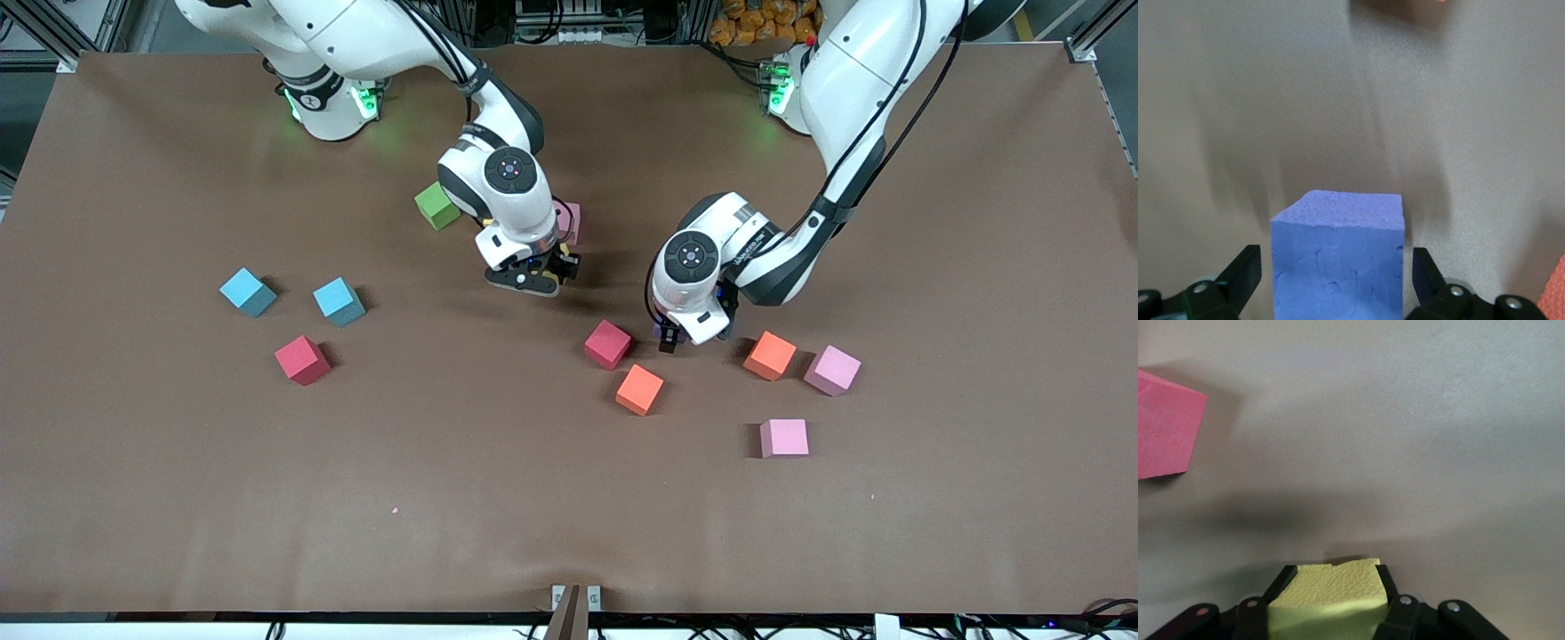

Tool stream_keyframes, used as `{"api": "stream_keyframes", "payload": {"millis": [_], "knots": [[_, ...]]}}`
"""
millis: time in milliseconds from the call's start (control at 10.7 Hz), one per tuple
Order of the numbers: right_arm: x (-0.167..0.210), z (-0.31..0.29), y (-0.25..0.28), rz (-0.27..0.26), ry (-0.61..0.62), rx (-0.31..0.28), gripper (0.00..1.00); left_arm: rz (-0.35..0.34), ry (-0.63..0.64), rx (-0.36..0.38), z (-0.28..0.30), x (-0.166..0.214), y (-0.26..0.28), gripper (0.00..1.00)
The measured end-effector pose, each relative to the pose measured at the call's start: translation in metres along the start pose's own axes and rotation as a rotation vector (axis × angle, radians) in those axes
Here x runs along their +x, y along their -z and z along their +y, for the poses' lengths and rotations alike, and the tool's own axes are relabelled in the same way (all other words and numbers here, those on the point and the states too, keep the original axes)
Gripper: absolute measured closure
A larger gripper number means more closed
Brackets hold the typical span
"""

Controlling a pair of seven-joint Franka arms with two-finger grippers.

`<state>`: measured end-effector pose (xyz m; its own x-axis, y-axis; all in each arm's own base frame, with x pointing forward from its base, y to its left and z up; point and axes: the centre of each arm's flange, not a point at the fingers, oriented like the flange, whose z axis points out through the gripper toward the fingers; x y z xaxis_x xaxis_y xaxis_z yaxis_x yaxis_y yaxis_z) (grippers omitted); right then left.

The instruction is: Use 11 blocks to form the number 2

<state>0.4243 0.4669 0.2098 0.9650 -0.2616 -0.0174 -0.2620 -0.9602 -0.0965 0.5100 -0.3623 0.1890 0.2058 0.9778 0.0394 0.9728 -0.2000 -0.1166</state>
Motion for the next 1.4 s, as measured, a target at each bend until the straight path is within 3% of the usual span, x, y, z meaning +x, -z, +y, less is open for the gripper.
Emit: {"api": "stream_keyframes", "payload": {"millis": [93,280,1028,1214,1401], "knots": [[-0.003,0.0,-0.006,-0.004,0.004,-0.001,0.47,0.0,-0.011,-0.002,0.002,0.002,0.001,0.08],[-0.014,-0.004,-0.014,-0.007,0.029,-0.011,0.47,-0.004,-0.098,-0.018,0.008,0.006,0.008,0.4],[-0.025,-0.007,-0.022,0.0,0.064,-0.029,0.45,0.021,-0.565,-0.112,0.017,0.0,0.083,0.43],[-0.028,-0.006,-0.023,-0.007,0.068,-0.048,0.28,0.023,-0.665,-0.136,0.025,0.0,0.093,0.43],[-0.027,-0.008,-0.014,-0.009,0.069,-0.076,0.0,0.019,-0.731,-0.153,0.036,0.0,0.098,0.43]]}}
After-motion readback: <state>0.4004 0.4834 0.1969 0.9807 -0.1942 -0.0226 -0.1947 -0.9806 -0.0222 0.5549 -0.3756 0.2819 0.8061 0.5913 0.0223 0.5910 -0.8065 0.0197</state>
